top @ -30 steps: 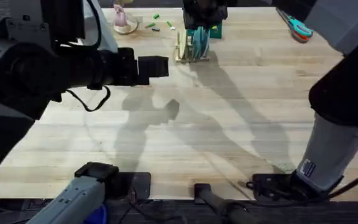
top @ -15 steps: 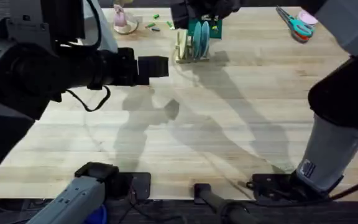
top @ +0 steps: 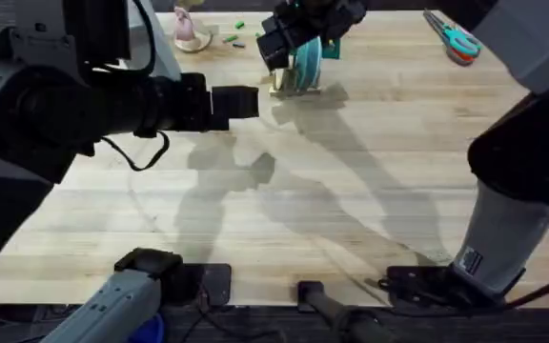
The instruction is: Pick up the plates from the table one by one and place each into a slot on the dish rack.
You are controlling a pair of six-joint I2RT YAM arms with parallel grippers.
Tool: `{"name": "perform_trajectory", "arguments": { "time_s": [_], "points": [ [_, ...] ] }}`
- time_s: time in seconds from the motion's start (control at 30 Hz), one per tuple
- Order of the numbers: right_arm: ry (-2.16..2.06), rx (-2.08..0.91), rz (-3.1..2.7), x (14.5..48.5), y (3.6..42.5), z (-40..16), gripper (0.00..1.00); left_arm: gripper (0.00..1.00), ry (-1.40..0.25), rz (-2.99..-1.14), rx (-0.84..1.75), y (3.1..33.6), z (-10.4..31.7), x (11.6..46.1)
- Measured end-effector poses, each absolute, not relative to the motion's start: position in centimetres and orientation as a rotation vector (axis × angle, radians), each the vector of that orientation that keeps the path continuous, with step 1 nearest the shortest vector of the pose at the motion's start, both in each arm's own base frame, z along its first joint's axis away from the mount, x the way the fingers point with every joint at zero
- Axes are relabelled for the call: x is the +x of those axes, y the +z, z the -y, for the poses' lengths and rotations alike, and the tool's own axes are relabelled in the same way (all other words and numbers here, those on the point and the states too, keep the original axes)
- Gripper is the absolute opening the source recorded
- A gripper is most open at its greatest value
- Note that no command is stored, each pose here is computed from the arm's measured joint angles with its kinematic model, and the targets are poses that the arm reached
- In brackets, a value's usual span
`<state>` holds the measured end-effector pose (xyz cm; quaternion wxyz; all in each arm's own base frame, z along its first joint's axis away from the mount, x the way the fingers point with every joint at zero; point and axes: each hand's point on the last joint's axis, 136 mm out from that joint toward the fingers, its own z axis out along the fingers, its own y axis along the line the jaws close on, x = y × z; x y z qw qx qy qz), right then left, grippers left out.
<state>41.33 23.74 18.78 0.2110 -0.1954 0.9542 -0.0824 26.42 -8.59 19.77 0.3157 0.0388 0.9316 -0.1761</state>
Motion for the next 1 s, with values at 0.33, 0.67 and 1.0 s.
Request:
{"name": "perform_trajectory", "arguments": {
  "time_s": [0.33, 0.67, 1.0],
  "points": [
    [-0.275, -0.484, -2.674, 40.6, 19.4, -21.6, 0.998, 0.995, -0.464, -2.453, 0.102, 19.8, 8.6, 26.4],
    [-0.300, -0.387, -2.683, 37.2, 21.2, -15.9, 0.998, 0.995, -0.464, -2.454, 0.102, 19.8, 8.6, 26.4],
    [-0.255, -0.377, -2.663, 32.0, 20.4, -13.0, 0.998, 0.995, -0.464, -2.454, 0.102, 19.8, 8.6, 26.4]
  ]
}}
